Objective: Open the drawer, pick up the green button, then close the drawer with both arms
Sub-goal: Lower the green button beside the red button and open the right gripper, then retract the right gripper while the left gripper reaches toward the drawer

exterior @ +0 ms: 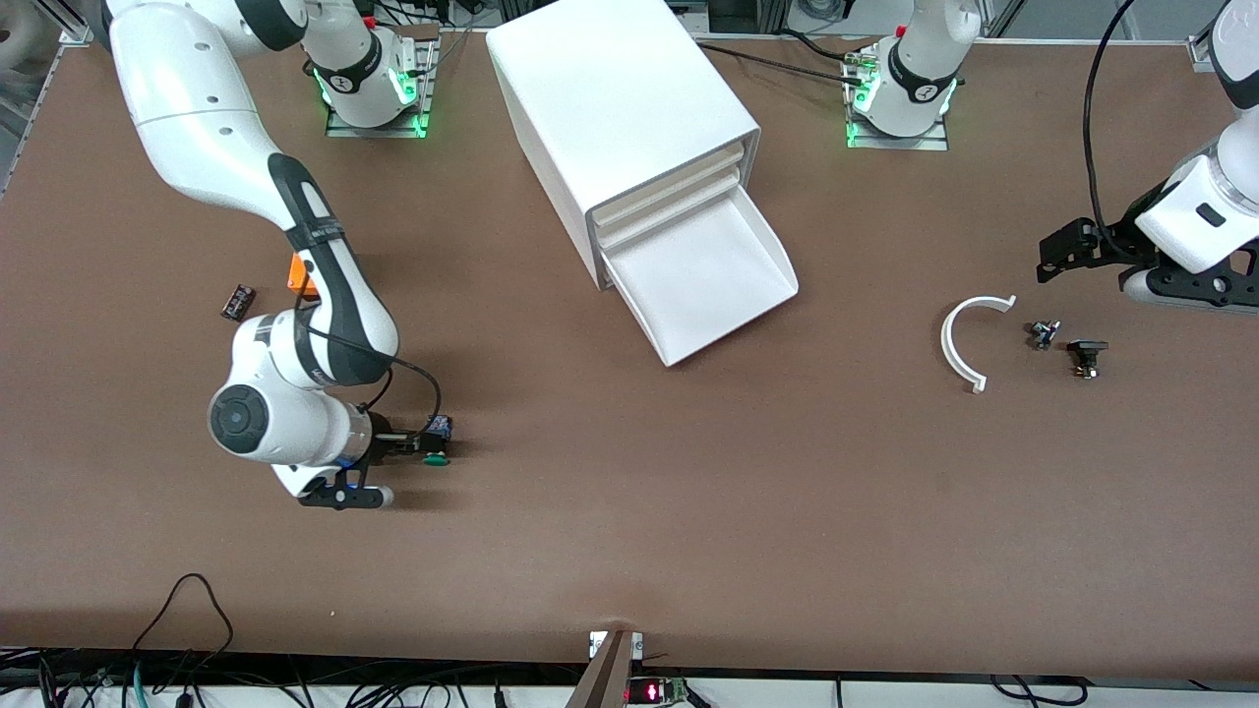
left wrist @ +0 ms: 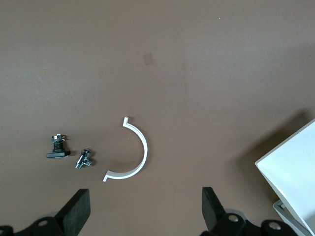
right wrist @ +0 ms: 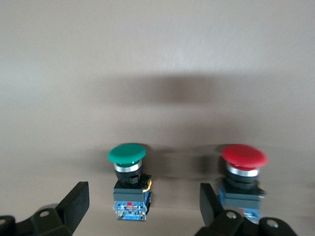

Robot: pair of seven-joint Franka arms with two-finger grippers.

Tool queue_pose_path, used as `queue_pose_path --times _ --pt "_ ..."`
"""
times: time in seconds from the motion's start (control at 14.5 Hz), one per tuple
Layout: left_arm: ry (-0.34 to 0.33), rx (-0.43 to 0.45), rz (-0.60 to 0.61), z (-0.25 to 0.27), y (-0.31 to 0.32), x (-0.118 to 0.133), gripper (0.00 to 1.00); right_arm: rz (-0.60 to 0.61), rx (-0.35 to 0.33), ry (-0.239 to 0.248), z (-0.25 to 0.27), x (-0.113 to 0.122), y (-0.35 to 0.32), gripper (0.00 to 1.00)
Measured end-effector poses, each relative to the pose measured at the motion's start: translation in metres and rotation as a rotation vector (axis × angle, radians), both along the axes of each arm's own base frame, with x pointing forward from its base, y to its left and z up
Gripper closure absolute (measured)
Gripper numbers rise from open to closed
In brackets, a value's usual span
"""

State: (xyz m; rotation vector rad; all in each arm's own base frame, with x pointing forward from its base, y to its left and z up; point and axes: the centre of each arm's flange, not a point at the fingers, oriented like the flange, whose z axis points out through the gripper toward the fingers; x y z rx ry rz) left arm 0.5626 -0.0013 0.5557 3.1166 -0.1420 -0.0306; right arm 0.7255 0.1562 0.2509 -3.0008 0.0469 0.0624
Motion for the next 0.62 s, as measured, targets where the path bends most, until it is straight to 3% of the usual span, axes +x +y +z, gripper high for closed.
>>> queue_pose_path --times 0.21,0.41,0.62 --pt "0.0 0.0 0.0 0.0 0.0 0.0 0.0 0.006 -0.021 -0.078 0.061 0.005 -0.009 0.0" --pt "0.0 0.0 0.0 0.0 0.0 0.0 0.0 0.01 -0.033 -0.121 0.118 0.004 -0.046 0.0" --pt "0.001 0.0 0.003 0.0 -0.001 0.0 0.0 0.016 -0.04 -0.149 0.16 -0.013 -0.08 0.0"
